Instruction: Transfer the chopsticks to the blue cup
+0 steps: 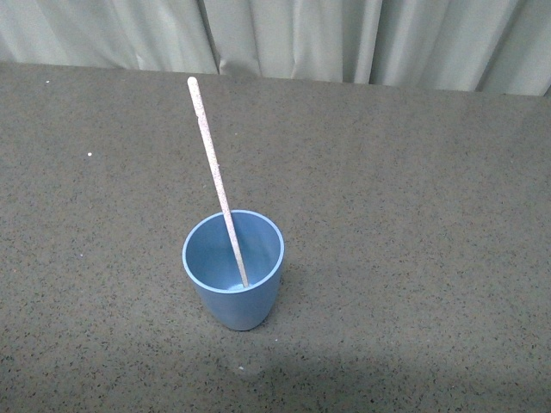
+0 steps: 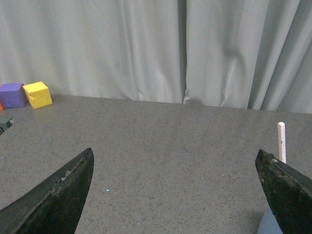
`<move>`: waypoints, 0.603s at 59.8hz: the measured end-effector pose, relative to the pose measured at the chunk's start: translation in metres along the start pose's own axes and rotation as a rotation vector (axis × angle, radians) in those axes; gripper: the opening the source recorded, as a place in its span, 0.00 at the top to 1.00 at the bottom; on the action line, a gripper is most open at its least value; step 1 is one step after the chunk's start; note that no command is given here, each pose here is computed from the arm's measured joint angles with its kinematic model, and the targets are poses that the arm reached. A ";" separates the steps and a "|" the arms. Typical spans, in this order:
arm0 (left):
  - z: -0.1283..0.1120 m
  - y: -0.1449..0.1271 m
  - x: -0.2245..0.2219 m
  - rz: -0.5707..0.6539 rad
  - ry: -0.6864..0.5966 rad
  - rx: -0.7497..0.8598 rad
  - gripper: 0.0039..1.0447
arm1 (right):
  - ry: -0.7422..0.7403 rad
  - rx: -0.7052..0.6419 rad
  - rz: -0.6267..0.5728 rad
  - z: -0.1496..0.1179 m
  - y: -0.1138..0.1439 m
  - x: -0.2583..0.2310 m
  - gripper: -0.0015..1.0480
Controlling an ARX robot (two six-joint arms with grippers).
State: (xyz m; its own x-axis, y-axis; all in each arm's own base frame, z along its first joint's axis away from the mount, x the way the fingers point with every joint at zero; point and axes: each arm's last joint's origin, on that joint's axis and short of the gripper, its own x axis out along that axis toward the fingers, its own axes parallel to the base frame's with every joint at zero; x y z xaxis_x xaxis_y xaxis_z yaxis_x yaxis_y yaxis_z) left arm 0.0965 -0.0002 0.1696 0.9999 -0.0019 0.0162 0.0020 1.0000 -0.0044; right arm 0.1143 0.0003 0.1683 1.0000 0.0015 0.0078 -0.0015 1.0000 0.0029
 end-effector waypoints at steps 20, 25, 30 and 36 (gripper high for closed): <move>0.000 0.000 0.000 0.000 0.000 0.000 0.06 | 0.000 0.000 0.000 0.000 0.000 -0.006 0.99; 0.000 0.000 0.000 0.001 0.000 0.000 0.06 | 0.032 -0.001 0.002 -0.005 0.000 -0.015 0.99; 0.000 0.000 0.000 0.000 0.000 0.000 0.06 | 0.003 -0.001 0.003 -0.003 0.000 -0.017 0.99; 0.000 0.000 0.000 0.000 0.000 0.000 0.06 | 0.006 -0.002 0.002 -0.003 0.000 -0.017 0.89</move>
State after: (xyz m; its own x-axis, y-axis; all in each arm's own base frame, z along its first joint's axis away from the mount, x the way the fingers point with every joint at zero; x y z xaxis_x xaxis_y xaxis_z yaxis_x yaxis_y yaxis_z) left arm 0.0965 -0.0002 0.1696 0.9999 -0.0015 0.0162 0.0016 1.0000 -0.0044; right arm 0.0977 0.0003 0.1650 1.0000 0.0038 0.0017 -0.0038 1.0000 0.0006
